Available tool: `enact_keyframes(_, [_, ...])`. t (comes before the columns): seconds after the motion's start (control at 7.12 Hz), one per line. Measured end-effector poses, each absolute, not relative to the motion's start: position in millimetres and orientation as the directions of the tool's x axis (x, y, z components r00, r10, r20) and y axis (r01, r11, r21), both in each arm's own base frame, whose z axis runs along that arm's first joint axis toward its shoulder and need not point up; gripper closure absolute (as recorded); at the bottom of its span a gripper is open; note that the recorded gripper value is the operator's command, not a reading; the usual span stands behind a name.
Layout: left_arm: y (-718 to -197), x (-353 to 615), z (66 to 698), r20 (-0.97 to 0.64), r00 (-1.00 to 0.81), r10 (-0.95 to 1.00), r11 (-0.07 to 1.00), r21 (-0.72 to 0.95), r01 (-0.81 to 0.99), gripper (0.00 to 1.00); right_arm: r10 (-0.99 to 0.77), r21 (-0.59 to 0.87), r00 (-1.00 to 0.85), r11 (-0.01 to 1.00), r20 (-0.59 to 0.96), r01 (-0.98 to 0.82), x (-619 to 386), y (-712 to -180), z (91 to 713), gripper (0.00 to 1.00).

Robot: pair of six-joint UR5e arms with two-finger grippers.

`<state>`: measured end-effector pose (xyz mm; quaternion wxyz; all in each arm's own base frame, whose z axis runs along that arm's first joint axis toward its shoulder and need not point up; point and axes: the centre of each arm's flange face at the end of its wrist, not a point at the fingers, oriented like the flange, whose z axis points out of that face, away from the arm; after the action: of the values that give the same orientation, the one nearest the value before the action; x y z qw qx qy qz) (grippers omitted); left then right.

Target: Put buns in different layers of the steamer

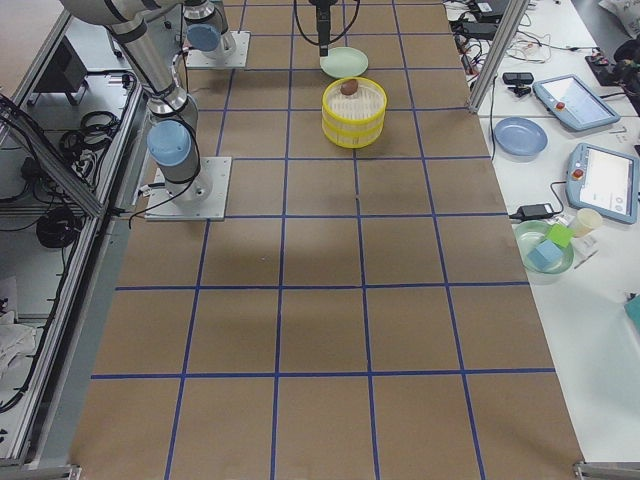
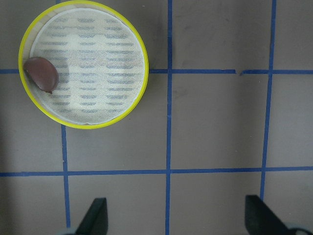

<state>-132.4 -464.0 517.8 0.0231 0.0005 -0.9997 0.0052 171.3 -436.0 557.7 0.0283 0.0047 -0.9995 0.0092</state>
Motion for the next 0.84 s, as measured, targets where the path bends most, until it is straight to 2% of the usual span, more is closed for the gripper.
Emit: enact_keyframes(0.84, [-459.2, -133.9, 524.3, 0.037, -0.999, 0.013, 0.999, -0.035, 0.012, 0.0, -0.009, -0.018, -0.998, 1.0, 0.057, -0.01, 171.2, -436.0, 557.7, 0.0])
